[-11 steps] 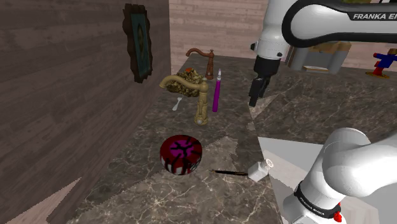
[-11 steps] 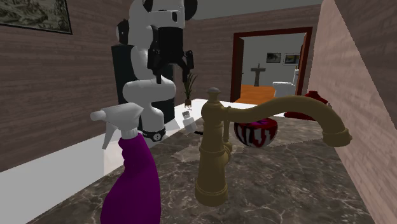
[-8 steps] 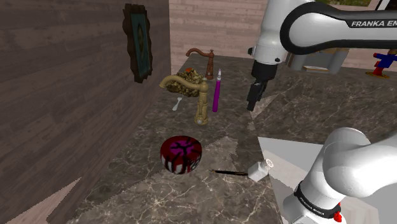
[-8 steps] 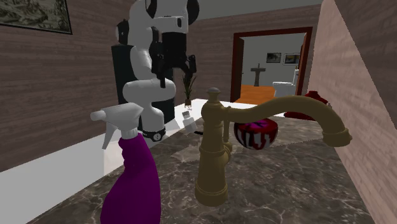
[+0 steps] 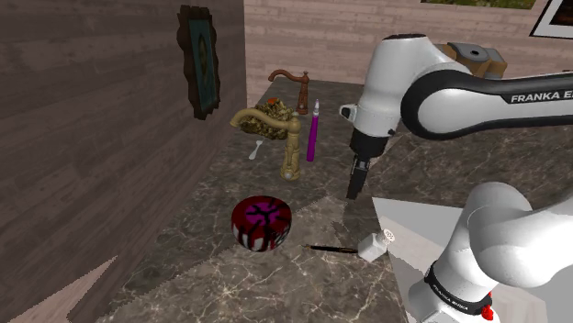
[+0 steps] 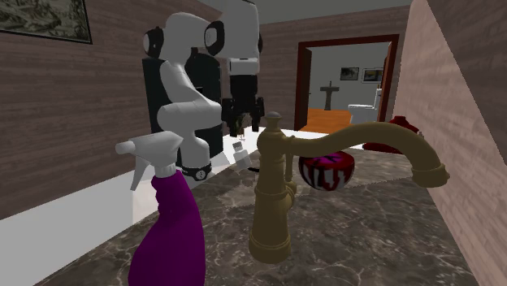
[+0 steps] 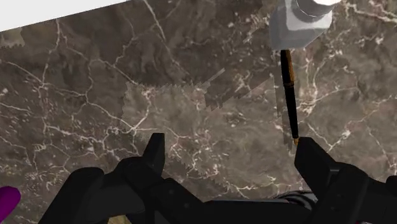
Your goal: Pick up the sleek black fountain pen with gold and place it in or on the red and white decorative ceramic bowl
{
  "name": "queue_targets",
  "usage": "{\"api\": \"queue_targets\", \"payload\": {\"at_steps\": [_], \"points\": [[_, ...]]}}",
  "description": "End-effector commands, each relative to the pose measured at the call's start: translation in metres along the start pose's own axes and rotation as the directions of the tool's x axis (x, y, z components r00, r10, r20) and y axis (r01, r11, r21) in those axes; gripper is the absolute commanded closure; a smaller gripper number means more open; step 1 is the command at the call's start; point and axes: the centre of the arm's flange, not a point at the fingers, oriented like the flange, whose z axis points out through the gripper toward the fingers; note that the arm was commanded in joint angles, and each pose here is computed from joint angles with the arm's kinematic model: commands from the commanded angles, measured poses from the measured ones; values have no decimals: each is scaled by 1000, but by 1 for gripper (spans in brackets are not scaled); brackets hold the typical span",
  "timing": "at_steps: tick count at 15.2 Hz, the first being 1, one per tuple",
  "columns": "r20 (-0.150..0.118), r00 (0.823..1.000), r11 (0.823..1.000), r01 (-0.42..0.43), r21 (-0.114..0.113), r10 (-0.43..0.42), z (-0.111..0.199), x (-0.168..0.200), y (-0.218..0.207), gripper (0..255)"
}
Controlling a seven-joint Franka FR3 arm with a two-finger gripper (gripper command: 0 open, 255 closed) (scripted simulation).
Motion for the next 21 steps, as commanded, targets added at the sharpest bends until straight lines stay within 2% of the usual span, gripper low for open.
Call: {"api": "queue_targets", "payload": {"at_steps": [1, 5, 9, 16, 21], "points": [[-11, 998, 998, 59, -3, -59, 21, 0, -21, 0], [-30, 984, 985, 173, -10, -174, 60, -5, -57, 0], [-47, 958, 959, 282, -19, -283, 98, -12, -91, 0], [-47, 958, 959, 282, -19, -283, 134, -10, -91, 0], [-47, 958, 959, 282, -19, -283, 137, -10, -91, 0]]}}
